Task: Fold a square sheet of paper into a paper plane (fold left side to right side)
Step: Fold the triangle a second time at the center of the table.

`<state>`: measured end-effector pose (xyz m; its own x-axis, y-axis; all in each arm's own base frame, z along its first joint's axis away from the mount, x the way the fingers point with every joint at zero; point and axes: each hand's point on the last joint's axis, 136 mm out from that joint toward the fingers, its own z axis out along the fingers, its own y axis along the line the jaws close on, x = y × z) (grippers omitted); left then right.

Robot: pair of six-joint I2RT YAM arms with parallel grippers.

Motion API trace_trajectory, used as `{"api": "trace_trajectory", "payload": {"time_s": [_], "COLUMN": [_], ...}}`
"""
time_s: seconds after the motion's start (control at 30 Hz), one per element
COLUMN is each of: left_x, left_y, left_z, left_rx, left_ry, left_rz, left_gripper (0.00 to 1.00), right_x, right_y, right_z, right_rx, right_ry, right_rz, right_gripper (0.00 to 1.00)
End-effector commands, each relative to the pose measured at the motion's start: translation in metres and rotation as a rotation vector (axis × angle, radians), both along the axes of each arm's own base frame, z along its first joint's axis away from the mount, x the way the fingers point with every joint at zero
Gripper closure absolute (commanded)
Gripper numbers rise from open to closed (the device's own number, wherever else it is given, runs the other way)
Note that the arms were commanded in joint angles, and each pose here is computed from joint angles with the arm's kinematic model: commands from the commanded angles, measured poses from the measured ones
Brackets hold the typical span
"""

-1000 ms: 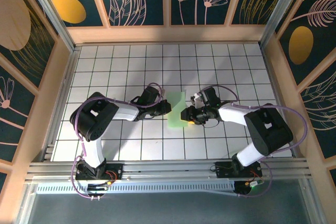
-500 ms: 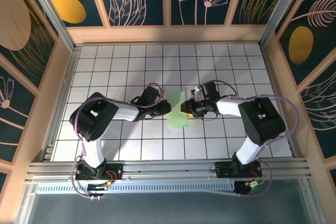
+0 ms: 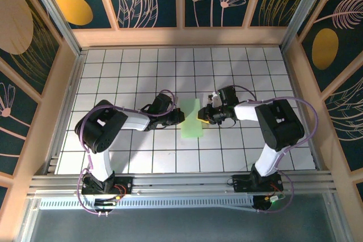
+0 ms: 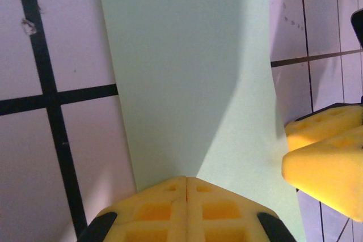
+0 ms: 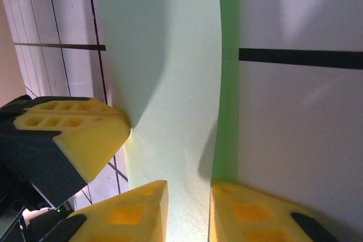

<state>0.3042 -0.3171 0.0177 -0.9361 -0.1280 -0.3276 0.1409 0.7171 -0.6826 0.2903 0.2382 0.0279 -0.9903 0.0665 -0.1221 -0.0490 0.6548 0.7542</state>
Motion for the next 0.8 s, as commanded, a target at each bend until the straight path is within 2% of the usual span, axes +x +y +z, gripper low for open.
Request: {"api": "trace_trajectory", "payload": {"time_s": [0.0,0.33,0.77], "left_x": [-0.006,0.007,-0.037], "left_y": [0.000,0.005,0.030], "left_z": [0.010,0.066,0.103], "left_rx": [-0.002,-0.004,0.160], "left_ry": [0.000,-0.179,-0.433], "left_rz": [-0.013,0.008,-0.014], "left_gripper": [0.94,0.75,0.56], "right_x": [0.003,0.000,-0.003], "right_y": [0.000,-0.003,-0.004], "right_z": [0.002,0.005,0.010], "right_rx": [0.010,0.016,0.025], "right_ry": [-0.012,-0.013,0.007], "right_rz": [0.013,0.005,-0.008], "right_gripper": [0.80,1.00,1.00]}}
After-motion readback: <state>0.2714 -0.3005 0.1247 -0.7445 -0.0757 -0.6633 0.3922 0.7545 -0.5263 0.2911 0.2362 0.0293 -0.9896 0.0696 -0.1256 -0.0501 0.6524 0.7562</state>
